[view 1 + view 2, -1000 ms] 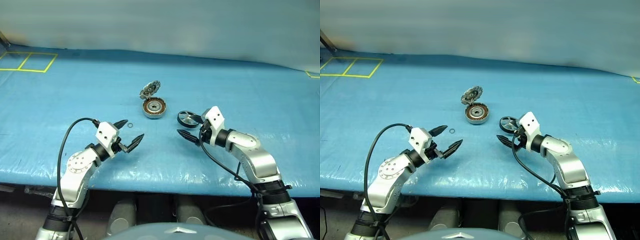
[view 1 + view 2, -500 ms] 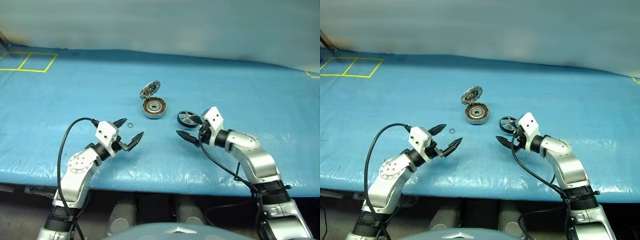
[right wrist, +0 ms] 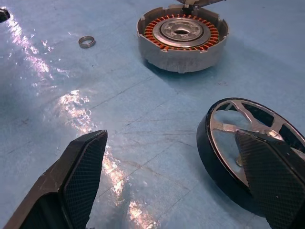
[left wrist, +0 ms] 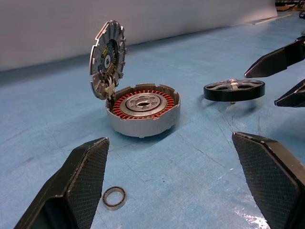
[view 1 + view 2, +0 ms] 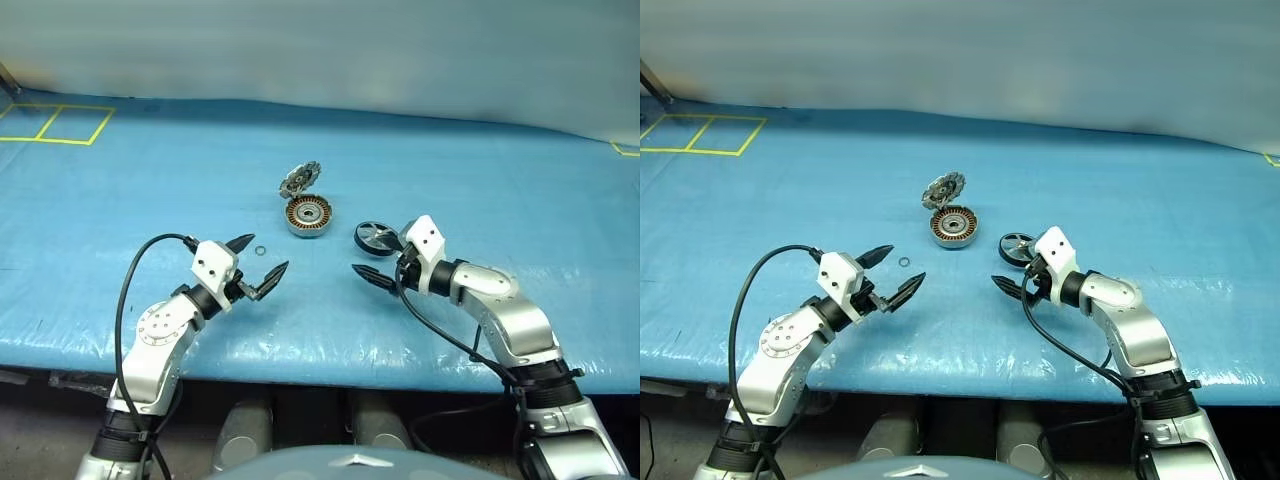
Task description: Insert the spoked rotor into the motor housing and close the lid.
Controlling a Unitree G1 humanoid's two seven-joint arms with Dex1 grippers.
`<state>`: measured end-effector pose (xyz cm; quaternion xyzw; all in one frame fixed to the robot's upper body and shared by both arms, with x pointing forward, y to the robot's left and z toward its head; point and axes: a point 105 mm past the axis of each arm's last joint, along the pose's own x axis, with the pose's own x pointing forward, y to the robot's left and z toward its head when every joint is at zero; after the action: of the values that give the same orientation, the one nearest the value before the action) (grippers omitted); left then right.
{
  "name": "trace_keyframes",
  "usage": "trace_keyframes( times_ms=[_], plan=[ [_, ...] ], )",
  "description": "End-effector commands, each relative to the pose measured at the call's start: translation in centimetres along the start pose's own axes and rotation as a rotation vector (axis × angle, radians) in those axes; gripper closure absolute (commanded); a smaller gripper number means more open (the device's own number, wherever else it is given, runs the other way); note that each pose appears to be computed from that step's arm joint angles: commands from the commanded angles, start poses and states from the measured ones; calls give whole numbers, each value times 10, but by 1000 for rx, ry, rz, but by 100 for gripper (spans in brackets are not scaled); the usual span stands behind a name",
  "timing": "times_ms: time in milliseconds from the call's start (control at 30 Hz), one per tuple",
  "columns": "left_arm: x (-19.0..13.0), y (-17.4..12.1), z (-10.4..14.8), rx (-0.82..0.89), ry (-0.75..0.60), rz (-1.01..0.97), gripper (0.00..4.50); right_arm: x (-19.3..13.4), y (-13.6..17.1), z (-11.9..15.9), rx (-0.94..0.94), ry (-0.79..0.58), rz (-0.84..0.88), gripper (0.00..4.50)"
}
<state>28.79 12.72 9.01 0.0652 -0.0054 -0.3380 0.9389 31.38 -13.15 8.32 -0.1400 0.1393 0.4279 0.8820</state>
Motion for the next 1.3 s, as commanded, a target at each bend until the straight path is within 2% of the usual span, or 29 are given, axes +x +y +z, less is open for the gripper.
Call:
trace_keyframes(
  times_ms=[33,233,400,700,1100,1300],
  plan=[
    [-1,-3,12,31,-47,6,0,2,3,30,-228,18,80,1],
    [-5,-4,6,36,-25,17,0,27,13,71,-506,70,298,1],
    [-7,-4,7,35,-32,38,0,57,5,81,-618,149,378,1],
    [-16,-9,3,15,-24,84,0,104,-6,85,-663,238,419,1],
    [-22,-12,-2,-5,-11,111,0,121,-7,87,-680,260,401,1],
    [-26,-13,-4,-10,-4,123,0,123,-8,96,-668,217,376,1]
  ],
)
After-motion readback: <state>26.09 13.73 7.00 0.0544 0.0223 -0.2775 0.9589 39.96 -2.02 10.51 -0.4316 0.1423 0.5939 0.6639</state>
